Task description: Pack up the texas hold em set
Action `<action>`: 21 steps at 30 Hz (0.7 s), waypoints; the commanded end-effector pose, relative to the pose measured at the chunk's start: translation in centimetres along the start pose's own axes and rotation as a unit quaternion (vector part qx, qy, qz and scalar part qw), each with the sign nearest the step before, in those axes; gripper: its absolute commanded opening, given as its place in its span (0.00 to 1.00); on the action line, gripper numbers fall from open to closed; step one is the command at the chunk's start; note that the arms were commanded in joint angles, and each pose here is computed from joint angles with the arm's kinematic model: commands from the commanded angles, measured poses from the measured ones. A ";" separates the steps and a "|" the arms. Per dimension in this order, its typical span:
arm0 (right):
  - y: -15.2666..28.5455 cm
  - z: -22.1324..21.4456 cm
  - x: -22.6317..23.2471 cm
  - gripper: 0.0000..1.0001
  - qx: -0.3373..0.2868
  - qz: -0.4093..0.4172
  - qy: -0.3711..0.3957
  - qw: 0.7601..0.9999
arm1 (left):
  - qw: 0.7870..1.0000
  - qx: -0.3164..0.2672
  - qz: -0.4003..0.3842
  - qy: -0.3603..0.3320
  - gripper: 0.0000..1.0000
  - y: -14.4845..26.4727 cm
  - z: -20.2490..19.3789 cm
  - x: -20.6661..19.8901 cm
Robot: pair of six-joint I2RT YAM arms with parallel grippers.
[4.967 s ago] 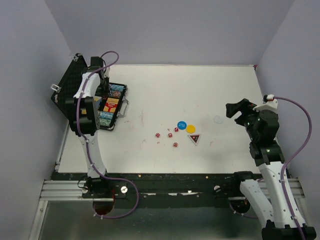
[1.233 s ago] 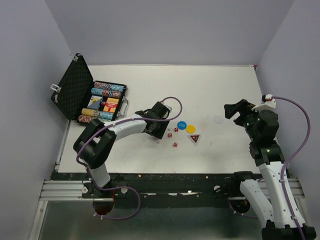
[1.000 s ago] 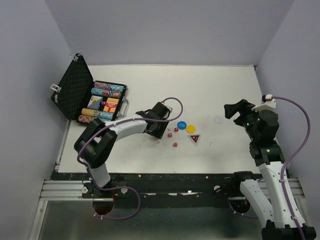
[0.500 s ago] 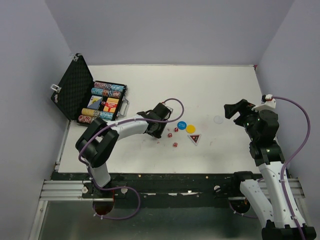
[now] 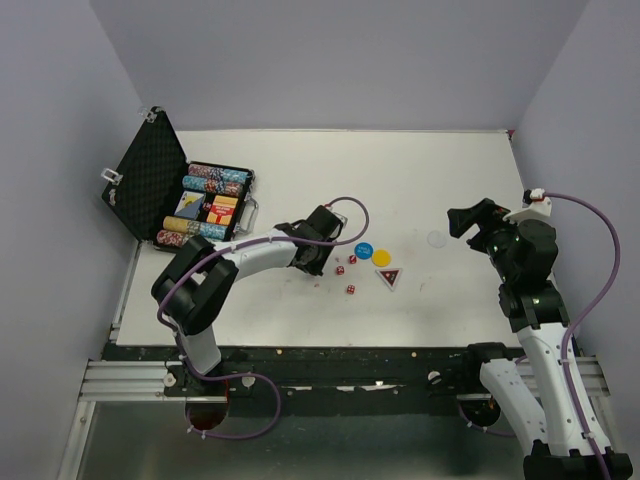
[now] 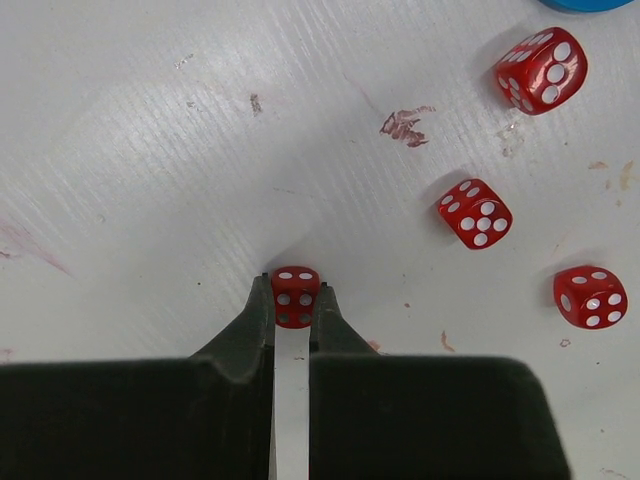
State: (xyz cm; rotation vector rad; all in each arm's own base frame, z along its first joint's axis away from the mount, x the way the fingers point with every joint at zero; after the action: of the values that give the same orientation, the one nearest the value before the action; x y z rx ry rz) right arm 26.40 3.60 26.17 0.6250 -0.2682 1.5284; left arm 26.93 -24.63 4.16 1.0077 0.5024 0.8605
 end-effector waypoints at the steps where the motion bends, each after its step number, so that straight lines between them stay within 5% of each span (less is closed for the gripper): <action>1: 0.2 0.0 0.1 0.93 0.005 0.004 0.006 1.000 | 1.000 -0.018 -0.004 -0.002 0.00 1.6 1.7 0.8; 11: 0.3 0.0 0.2 0.93 0.007 0.008 0.006 1.000 | 0.991 -0.060 0.021 0.117 0.00 6.6 6.0 10.0; 21: 0.4 0.0 0.3 0.93 0.004 0.011 0.003 1.000 | 0.985 -0.050 0.106 0.125 0.00 8.1 6.9 22.6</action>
State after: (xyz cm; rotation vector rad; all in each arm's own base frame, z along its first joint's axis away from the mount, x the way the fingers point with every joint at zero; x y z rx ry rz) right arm 26.33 3.72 26.18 0.6287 -0.2673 1.5355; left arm 40.22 -12.34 16.30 0.7659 0.5573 1.1878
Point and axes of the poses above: each gripper's point midway between its finger pads, its own y axis back along the fingers, its own x axis along the line the jaws close on, z = x × y, the point moved 2 cm from there along y, back along the fingers, and after that the axes turned 6 degrees about -y, right-handed, at the moved point
